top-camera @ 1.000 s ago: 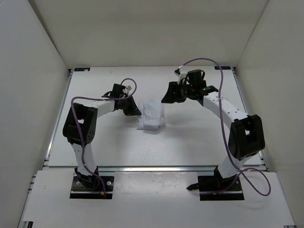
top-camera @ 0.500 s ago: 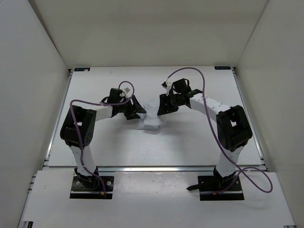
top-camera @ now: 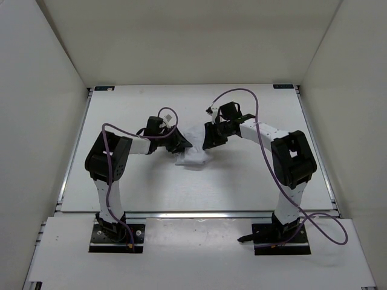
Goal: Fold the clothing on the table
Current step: Fold the skirt
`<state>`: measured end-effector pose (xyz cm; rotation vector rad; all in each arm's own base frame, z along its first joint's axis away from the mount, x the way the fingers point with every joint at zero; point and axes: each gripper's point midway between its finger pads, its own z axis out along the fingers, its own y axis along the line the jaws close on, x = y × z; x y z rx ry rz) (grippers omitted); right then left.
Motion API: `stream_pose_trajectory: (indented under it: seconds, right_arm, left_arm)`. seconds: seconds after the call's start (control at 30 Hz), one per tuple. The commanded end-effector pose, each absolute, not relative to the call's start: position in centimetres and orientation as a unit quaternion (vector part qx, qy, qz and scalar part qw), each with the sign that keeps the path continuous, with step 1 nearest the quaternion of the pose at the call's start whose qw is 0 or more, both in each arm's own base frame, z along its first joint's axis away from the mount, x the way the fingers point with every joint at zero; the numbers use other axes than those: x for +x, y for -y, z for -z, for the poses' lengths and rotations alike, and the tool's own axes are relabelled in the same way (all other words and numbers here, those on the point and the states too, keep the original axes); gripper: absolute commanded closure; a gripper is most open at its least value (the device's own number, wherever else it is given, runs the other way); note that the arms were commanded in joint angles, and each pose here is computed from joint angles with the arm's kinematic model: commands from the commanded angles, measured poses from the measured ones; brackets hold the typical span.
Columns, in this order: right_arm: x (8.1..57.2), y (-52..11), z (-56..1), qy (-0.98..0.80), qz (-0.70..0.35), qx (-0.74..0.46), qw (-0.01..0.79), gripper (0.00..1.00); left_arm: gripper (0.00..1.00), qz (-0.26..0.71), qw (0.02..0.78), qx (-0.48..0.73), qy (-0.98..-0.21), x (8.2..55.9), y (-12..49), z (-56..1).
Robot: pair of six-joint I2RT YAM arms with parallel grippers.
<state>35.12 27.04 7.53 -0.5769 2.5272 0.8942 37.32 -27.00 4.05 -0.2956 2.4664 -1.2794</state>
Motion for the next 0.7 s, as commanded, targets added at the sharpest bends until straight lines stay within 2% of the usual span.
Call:
stream_pose_trajectory:
  seconds: [0.0,0.07,0.2,0.23,0.3,0.5,0.67]
  right_arm:
    - [35.6,-27.8,-8.7,-0.892,-0.328,-0.22,0.219,0.7]
    - [35.7,-27.2,-9.2,-0.893,-0.32,-0.218,0.228,0.64]
    - [34.1,-25.4,-8.7,-0.899,-0.297,-0.216,0.238,0.43]
    - [34.6,-25.0,-9.6,-0.896,-0.292,-0.214,0.257,0.4]
    - [33.1,-23.9,-8.6,-0.9,-0.289,-0.206,0.252,0.34]
    - [31.1,-23.8,-9.2,-0.887,-0.277,-0.218,0.299,0.31]
    - [30.9,-24.2,-10.1,-0.872,-0.246,-0.219,0.363,0.18]
  left_arm:
    - [0.57,0.462,0.195,-0.118,-0.857,37.7,27.2,-4.8]
    - [0.65,0.464,0.194,-0.118,-0.856,37.7,27.5,-4.8]
    - [0.94,0.477,0.203,-0.126,-0.846,38.5,28.0,-5.7]
    - [0.96,0.484,0.206,-0.127,-0.841,38.6,28.1,-6.0]
    - [1.0,0.498,0.208,-0.135,-0.831,38.8,28.2,-7.1]
    - [1.0,0.531,0.222,-0.142,-0.805,41.1,28.8,-11.2]
    - [1.0,0.541,0.221,-0.15,-0.798,42.4,29.3,-13.1]
